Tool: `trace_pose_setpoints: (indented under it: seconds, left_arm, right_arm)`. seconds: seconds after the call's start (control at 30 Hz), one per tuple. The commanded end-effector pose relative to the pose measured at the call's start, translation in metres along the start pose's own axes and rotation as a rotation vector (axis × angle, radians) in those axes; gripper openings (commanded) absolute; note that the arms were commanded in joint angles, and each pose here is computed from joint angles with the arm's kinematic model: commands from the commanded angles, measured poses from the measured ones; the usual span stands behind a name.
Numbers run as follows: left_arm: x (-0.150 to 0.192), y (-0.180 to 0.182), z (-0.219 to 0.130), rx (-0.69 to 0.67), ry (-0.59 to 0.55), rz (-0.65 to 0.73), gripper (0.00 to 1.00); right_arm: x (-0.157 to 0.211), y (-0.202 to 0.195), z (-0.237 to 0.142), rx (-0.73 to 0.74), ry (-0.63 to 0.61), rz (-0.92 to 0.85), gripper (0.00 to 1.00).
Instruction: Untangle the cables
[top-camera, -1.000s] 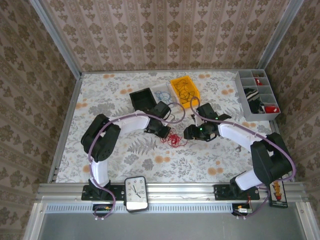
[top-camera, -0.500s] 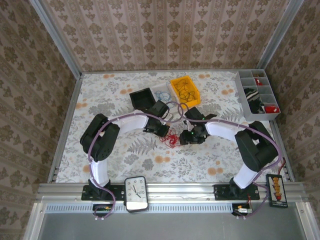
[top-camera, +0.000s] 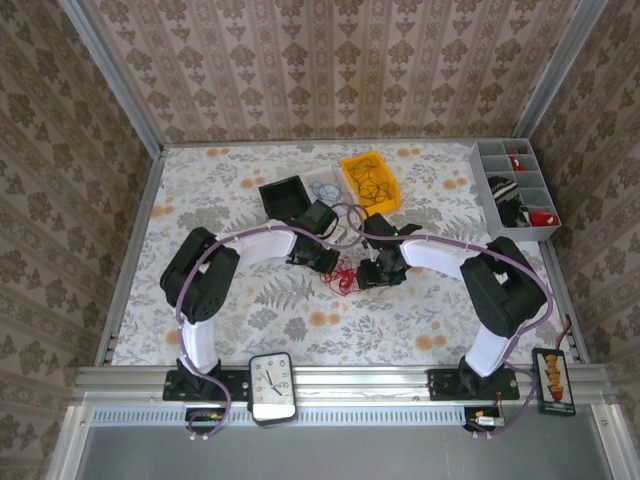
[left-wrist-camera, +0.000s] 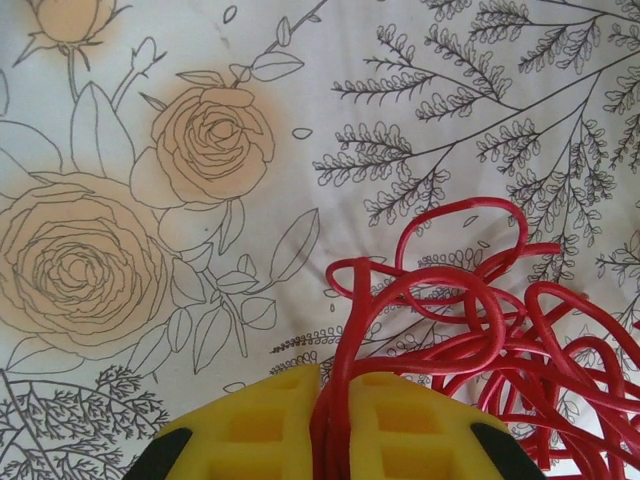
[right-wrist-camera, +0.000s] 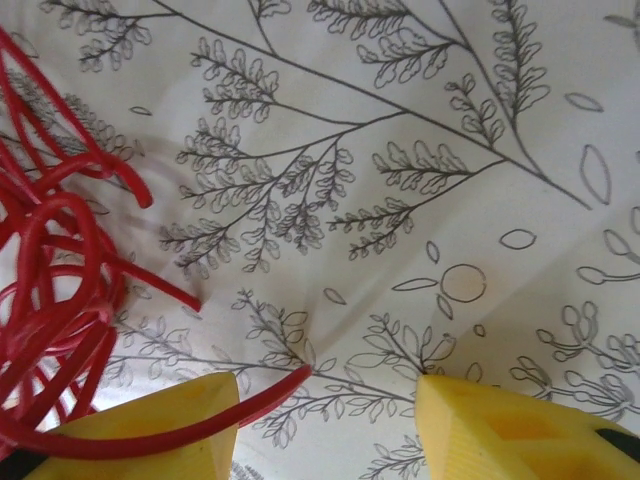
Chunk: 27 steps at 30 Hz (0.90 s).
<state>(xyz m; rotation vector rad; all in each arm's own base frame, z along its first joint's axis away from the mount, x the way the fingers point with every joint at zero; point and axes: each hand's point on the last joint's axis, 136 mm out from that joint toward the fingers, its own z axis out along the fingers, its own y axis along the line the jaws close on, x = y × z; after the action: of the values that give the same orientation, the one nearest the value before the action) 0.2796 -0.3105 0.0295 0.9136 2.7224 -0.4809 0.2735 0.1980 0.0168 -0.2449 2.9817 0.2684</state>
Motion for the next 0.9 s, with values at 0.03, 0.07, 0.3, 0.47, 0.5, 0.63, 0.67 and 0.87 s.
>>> trace_pose_setpoints:
  seconds: [0.03,0.07,0.3,0.47,0.5,0.63,0.67,0.87]
  left_arm:
    - [-0.004,-0.006,-0.007,0.026,-0.03,0.004,0.0]
    - [-0.004,-0.006,-0.008,0.023,-0.033,0.004,0.0]
    - [0.017,0.017,-0.011,-0.041,-0.009,-0.049,0.0]
    - [0.052,0.048,-0.017,-0.124,0.046,-0.135,0.0]
    - [0.059,0.052,-0.019,-0.134,0.058,-0.144,0.0]
    - [0.081,0.067,-0.028,-0.187,0.081,-0.178,0.0]
    - [0.086,0.072,-0.03,-0.207,0.087,-0.192,0.0]
    - [0.121,0.12,-0.053,-0.405,0.13,-0.363,0.0]
  right_arm:
    - [-0.027,-0.011,0.01,0.211,-0.105,-0.048,0.49]
    - [-0.022,-0.018,0.01,0.277,-0.09,-0.059,0.49]
    - [-0.013,-0.066,0.003,0.496,-0.098,0.049,0.45]
    - [-0.017,-0.092,-0.008,0.474,-0.123,0.18,0.45]
    - [-0.017,-0.097,-0.008,0.466,-0.119,0.205,0.45]
    - [-0.02,-0.116,-0.011,0.45,-0.114,0.294,0.45]
    - [-0.02,-0.119,-0.011,0.445,-0.113,0.313,0.45]
    - [-0.024,-0.136,-0.019,0.448,-0.129,0.392,0.45]
